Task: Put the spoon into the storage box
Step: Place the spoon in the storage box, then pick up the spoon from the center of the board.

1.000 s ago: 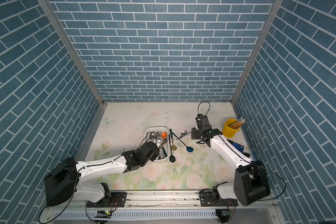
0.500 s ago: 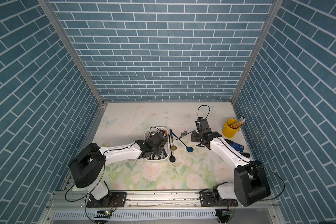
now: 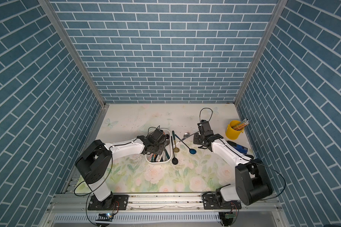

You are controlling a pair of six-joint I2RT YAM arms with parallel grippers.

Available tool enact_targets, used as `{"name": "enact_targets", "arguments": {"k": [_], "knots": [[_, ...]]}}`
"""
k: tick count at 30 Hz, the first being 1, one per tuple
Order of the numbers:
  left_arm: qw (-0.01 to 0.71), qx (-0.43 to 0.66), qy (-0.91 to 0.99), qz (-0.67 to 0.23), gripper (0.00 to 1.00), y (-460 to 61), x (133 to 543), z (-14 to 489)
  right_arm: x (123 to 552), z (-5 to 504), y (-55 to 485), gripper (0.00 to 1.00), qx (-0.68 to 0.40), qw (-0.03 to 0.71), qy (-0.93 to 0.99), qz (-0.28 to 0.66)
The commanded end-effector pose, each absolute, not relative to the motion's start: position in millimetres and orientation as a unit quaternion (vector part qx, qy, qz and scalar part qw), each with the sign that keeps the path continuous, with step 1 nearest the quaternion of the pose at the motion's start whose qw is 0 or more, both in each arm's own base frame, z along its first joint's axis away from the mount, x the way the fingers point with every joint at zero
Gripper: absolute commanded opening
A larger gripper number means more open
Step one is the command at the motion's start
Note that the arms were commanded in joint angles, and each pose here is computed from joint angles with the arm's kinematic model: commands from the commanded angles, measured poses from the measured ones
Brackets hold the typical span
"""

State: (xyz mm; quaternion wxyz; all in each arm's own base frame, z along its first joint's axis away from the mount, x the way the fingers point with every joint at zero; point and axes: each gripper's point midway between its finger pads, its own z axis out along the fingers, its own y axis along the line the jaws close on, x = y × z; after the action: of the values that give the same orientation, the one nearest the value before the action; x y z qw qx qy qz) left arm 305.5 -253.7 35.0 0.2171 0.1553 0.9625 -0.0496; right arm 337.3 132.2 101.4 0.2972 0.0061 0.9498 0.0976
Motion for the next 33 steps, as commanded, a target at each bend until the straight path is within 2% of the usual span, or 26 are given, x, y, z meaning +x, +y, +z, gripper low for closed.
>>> {"name": "enact_targets", "arguments": {"k": [1,6,12,21,33], "knots": [[0.176,0.15,0.972,-0.043,0.11,-244.4,292.2,21.9,339.5,95.8,139.9,0.39,0.016,0.29,0.951,0.111],[0.179,0.152,0.971,-0.049,0.19,-245.1,291.8,26.3,344.1,94.1,159.9,0.37,-0.016,0.285,0.951,0.116],[0.211,0.158,0.963,-0.06,0.41,-245.8,296.0,49.0,351.1,91.6,201.7,0.37,-0.09,0.273,0.951,0.116],[0.296,0.158,0.941,-0.036,0.51,-221.3,311.6,110.7,359.3,77.0,263.5,0.31,-0.175,0.25,0.943,0.132],[0.305,0.118,0.945,-0.011,0.52,-164.8,314.0,114.6,360.9,40.8,290.6,0.32,-0.217,0.217,0.944,0.121]]}}
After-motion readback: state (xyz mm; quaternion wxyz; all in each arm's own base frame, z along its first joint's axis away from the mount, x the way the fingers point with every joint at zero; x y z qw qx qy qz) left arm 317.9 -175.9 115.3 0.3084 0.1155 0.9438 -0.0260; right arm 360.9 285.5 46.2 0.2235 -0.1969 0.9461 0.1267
